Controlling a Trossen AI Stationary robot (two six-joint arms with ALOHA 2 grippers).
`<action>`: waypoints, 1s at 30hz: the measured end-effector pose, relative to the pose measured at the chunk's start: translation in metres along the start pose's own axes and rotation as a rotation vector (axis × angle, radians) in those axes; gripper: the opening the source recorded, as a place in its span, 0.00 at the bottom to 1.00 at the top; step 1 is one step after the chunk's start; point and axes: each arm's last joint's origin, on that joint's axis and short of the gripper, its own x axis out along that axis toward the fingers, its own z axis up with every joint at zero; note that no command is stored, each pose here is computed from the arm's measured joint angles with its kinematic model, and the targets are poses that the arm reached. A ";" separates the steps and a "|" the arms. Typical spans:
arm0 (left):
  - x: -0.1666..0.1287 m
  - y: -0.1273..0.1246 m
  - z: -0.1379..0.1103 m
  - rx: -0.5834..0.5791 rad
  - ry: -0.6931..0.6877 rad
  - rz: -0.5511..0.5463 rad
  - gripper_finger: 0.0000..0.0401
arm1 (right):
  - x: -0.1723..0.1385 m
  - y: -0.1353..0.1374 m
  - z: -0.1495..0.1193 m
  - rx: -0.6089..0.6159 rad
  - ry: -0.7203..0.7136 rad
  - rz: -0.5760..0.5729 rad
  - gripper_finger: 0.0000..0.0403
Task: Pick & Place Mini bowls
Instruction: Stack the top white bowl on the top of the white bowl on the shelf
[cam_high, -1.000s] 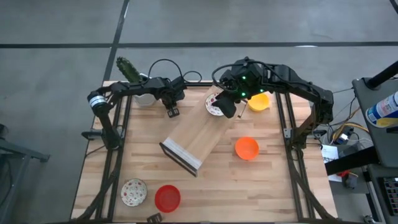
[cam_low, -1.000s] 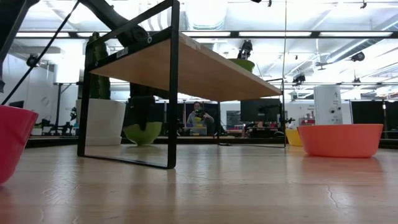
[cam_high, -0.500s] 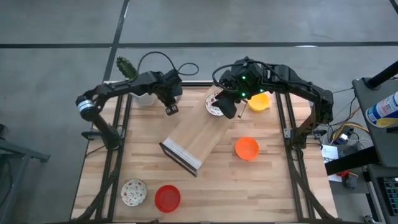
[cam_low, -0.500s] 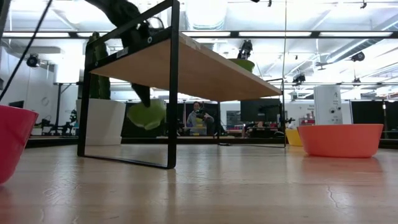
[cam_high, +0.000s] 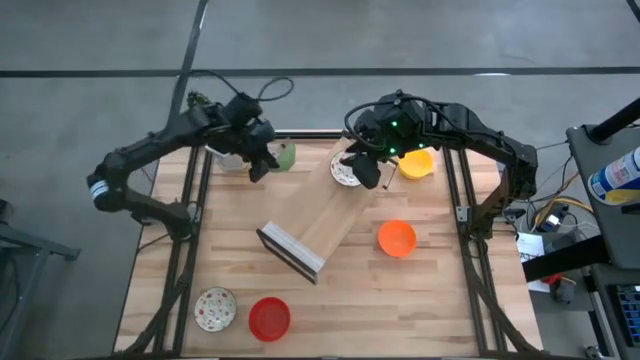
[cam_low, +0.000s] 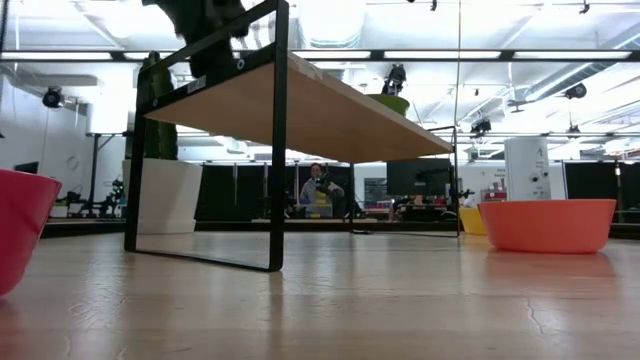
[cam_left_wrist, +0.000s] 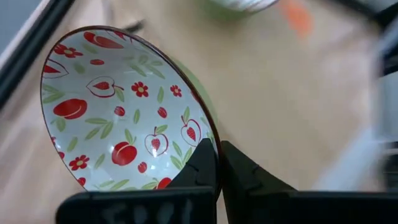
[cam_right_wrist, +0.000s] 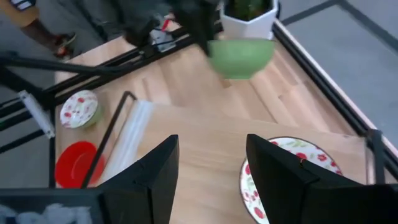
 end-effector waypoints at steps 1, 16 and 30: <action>-0.008 -0.005 0.001 -0.006 -0.029 -0.043 0.00 | 0.000 0.000 0.000 -0.005 0.001 0.008 0.46; -0.103 -0.063 0.022 0.156 -0.443 -0.812 0.00 | -0.010 0.022 0.029 -0.147 -0.215 0.573 0.46; -0.145 -0.092 0.038 0.347 -0.636 -0.994 0.00 | 0.018 0.032 0.054 -0.121 -0.350 0.835 0.46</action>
